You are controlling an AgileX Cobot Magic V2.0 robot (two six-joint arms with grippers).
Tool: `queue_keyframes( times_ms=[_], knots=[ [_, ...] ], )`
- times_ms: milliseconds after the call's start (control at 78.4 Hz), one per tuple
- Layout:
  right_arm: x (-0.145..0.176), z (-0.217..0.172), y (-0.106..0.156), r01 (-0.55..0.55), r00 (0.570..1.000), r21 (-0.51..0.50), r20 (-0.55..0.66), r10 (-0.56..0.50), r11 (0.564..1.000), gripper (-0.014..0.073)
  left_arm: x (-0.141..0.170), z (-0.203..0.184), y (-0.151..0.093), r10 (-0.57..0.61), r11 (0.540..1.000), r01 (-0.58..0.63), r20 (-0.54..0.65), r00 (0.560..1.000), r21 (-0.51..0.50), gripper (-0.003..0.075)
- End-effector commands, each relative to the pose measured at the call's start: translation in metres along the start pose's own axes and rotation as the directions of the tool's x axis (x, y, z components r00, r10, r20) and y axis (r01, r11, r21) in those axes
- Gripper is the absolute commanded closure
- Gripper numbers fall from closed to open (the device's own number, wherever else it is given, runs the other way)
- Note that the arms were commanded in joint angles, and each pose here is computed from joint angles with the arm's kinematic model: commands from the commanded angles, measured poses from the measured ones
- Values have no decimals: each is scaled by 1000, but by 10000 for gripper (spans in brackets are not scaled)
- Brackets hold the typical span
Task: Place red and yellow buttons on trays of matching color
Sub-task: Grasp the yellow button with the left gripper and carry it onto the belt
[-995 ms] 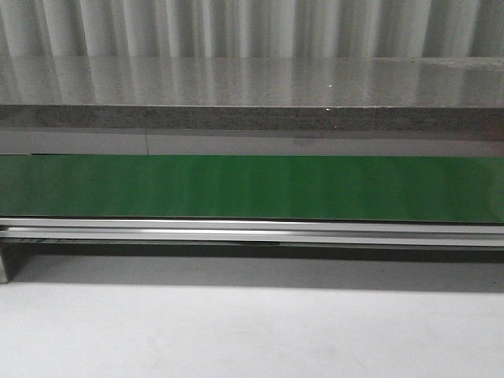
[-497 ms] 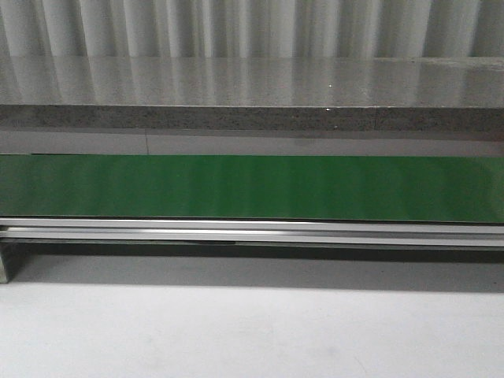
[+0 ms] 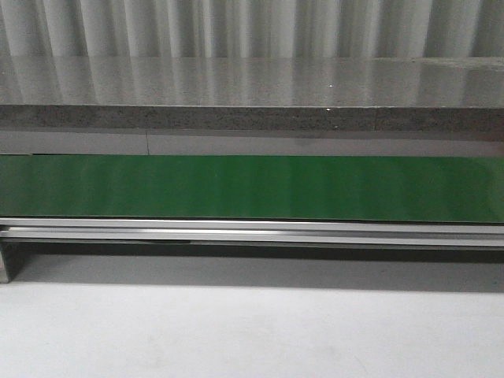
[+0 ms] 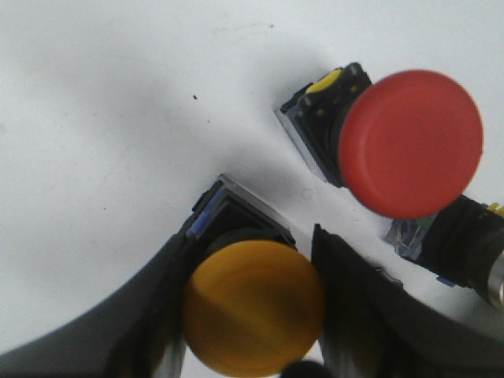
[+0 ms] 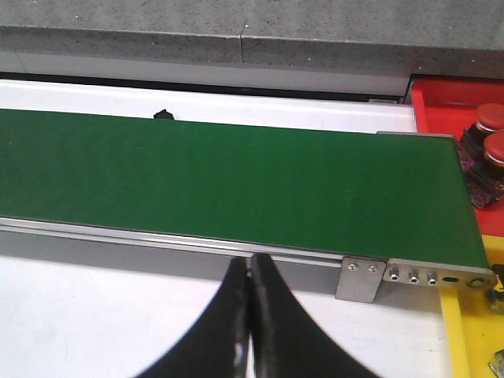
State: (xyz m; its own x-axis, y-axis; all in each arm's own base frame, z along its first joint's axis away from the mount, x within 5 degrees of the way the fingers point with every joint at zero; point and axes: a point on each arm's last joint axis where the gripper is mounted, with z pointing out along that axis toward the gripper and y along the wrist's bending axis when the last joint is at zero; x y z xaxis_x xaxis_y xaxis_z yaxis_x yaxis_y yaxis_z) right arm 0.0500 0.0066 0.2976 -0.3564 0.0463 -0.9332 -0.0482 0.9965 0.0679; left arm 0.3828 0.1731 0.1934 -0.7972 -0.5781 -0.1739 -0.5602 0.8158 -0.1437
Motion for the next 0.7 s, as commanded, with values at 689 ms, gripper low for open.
queue_keyframes(
  times_ms=[689],
  knots=[
    [-13, -3, 1, 4, 996, -3, 89, -4, 1000, 662, 95, -166, -40, 201, 954, -275, 427, 882, 119, 659]
  ],
)
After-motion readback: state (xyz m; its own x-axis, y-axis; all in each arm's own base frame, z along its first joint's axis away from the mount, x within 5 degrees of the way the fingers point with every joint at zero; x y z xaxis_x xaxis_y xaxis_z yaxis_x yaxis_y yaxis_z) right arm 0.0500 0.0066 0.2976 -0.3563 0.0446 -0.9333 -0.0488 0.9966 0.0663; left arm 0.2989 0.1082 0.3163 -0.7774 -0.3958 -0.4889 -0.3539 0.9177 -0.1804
